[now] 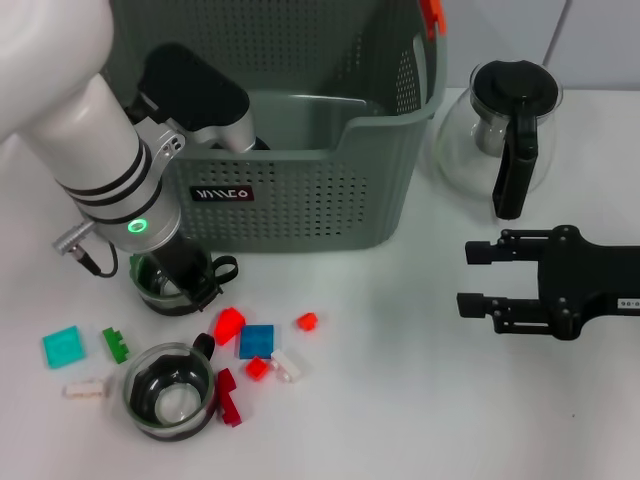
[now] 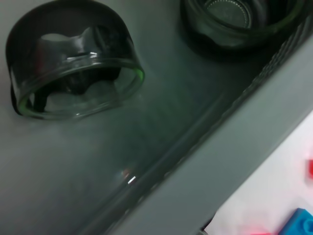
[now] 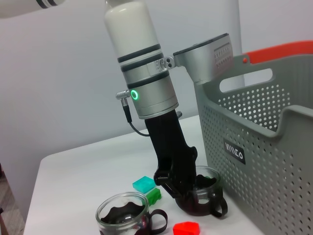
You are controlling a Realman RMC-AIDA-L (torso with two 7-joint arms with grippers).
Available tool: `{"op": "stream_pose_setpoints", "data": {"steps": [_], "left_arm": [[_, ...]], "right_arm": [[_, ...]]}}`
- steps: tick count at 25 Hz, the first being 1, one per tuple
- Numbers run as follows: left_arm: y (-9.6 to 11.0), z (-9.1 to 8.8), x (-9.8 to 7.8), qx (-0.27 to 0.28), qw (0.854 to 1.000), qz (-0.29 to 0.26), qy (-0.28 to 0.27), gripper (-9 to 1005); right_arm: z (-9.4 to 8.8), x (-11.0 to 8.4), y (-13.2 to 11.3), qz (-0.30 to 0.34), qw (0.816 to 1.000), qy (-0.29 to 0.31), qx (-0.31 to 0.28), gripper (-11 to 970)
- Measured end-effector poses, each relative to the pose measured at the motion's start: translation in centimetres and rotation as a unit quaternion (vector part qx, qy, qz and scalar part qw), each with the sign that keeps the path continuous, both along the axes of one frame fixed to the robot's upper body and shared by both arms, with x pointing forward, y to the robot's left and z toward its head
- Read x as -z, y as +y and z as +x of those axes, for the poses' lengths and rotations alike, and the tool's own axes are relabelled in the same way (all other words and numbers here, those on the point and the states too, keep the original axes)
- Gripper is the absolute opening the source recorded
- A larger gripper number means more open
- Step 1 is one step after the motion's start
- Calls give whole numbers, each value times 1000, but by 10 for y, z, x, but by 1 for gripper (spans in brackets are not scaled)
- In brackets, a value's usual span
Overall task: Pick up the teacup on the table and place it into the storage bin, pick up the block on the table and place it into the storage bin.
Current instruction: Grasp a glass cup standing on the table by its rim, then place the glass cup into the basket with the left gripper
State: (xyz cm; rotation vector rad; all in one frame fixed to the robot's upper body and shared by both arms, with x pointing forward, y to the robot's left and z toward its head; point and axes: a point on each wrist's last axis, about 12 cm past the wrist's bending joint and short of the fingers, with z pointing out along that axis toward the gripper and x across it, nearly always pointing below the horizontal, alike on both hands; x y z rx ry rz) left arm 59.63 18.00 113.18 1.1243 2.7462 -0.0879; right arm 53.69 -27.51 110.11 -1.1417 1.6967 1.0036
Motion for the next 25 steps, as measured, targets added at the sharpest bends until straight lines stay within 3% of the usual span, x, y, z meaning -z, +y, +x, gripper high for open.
{"op": "stream_pose_setpoints", "data": {"steps": [2, 18, 23, 25], "left_arm": [[0, -1, 0, 4, 1000, 3, 1, 86], [16, -20, -26, 19, 999, -17, 25, 52], [35, -34, -49, 63, 987, -132, 59, 51], [47, -40, -61, 96, 971, -212, 61, 51]], "right_arm": [[0, 0, 0, 0, 1000, 0, 0, 687], [2, -2, 1, -1, 1000, -3, -3, 686], [3, -2, 2, -1, 1000, -4, -3, 686], [3, -2, 2, -1, 1000, -4, -3, 687]]}}
